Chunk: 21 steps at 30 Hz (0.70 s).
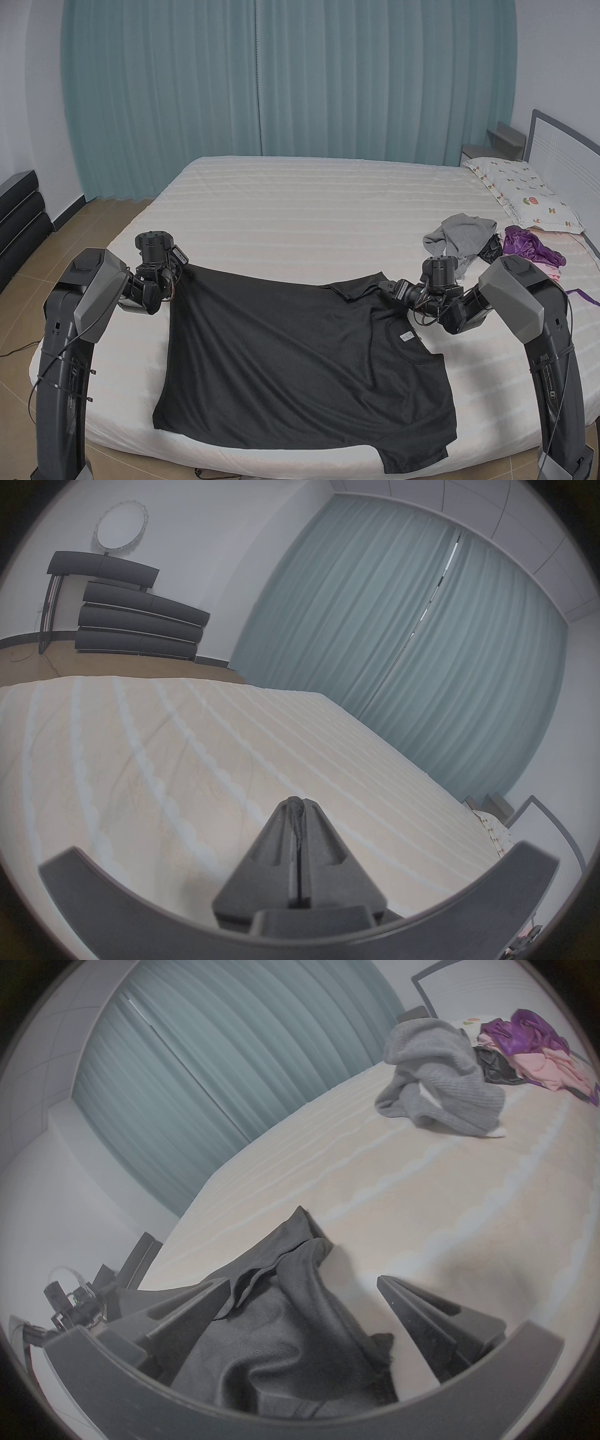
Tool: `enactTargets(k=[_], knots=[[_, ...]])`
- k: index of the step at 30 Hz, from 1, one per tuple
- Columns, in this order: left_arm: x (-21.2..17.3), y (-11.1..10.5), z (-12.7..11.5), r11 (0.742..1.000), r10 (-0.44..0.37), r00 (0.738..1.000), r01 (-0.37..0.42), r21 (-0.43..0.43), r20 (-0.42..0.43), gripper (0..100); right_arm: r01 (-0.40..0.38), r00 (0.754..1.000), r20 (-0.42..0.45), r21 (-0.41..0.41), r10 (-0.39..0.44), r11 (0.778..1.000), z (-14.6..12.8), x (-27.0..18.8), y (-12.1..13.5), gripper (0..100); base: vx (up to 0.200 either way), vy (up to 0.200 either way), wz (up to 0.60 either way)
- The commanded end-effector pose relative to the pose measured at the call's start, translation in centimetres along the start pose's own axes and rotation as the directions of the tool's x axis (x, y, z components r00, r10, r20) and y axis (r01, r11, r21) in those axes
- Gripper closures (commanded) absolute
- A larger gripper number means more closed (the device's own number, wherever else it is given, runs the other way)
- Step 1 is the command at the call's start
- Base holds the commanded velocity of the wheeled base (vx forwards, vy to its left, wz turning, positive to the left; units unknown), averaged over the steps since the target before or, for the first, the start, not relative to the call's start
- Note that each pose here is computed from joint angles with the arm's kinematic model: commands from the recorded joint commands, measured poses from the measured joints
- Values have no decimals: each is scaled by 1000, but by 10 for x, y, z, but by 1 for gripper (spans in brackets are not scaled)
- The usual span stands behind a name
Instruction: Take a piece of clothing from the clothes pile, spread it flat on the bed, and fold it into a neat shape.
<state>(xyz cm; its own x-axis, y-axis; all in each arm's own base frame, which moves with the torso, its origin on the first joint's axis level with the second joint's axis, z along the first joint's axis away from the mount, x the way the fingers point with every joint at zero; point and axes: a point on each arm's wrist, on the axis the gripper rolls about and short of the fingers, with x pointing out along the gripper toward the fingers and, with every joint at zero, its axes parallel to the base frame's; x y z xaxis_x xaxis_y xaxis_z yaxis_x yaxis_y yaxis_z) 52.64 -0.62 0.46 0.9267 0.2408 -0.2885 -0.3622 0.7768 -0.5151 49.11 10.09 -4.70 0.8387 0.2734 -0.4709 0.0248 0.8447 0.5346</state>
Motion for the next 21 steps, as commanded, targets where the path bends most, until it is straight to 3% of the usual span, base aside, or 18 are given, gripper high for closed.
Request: enactTargets(k=[1, 5, 6, 15, 21], knots=[[0, 3, -1, 1000, 9, 1000, -9, 1, -4, 100, -9, 1000, -6, -31, 9, 999, -14, 16, 0, 0, 0, 0, 0], [2, 7, -8, 1000, 20, 1000, -20, 8, -19, 100, -8, 1000, 17, -52, 8, 999, -8, 19, 2, 0, 0, 0, 0], [3, 8, -9, 1000, 22, 1000, -22, 7, -21, 100, -1, 1000, 17, -56, 2, 998, -6, 19, 1, 100, 0, 0, 0], [5, 12, -13, 999, 31, 999, -31, 8, -23, 100, 0, 998, 63, -65, 4, 998, 8, 17, 6, 100, 0, 0, 0], [10, 17, -15, 999, 39, 999, -39, -2, 6, 100, 11, 983, 182, -54, 0, 998, 37, 18, 10, 100, 0, 0, 0]])
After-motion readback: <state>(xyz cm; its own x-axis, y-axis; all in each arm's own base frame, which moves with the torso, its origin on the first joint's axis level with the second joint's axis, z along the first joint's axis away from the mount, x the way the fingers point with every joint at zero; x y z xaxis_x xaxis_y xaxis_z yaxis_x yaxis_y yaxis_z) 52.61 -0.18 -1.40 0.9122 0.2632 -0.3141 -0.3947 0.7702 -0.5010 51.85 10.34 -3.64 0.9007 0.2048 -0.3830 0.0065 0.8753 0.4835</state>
